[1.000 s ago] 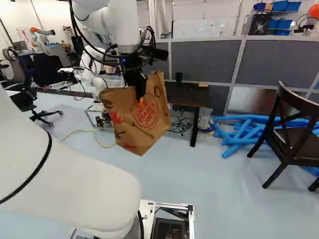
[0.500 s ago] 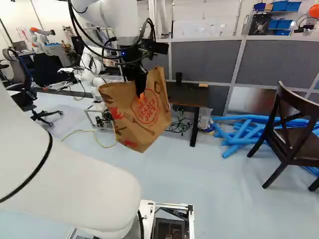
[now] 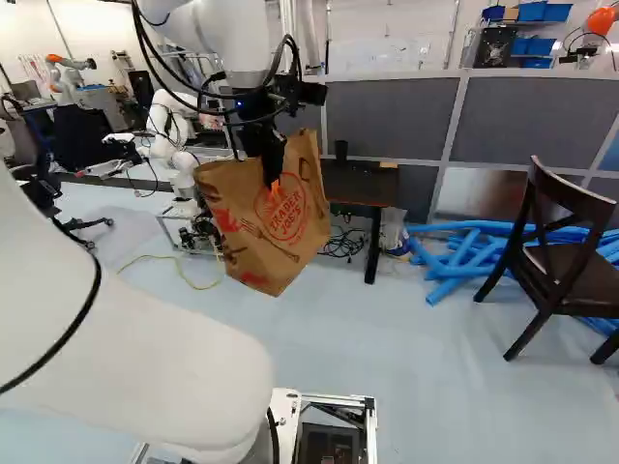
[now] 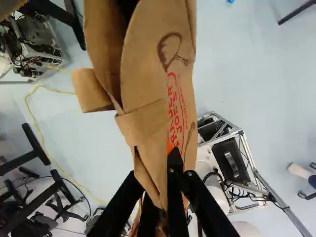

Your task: Pick up the bag on the ground and place it on the table

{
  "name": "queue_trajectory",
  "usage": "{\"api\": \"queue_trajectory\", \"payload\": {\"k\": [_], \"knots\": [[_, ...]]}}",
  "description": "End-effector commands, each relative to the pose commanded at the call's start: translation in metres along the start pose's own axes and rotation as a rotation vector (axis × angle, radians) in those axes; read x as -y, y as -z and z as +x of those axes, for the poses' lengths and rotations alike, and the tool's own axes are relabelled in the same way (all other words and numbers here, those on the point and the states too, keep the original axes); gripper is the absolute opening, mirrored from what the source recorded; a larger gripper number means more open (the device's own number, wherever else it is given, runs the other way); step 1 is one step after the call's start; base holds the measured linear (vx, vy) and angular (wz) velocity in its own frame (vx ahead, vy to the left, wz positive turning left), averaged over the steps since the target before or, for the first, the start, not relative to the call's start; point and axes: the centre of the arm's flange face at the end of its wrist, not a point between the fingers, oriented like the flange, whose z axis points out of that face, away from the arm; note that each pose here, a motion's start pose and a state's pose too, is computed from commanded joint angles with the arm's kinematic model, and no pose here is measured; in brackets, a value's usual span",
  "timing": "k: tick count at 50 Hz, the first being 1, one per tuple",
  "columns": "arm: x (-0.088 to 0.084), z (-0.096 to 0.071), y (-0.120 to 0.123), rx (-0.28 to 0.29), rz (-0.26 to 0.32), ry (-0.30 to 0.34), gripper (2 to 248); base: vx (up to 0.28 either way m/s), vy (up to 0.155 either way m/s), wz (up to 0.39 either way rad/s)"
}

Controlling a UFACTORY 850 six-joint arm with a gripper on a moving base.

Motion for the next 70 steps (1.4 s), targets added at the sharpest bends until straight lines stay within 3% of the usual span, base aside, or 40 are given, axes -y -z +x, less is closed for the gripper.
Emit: {"api": "queue_trajectory", "payload": {"k": [70], "knots": [[0.0,0.0,0.0,0.0,0.0,0.0,23,0.021,-0.024,-0.094]]}}
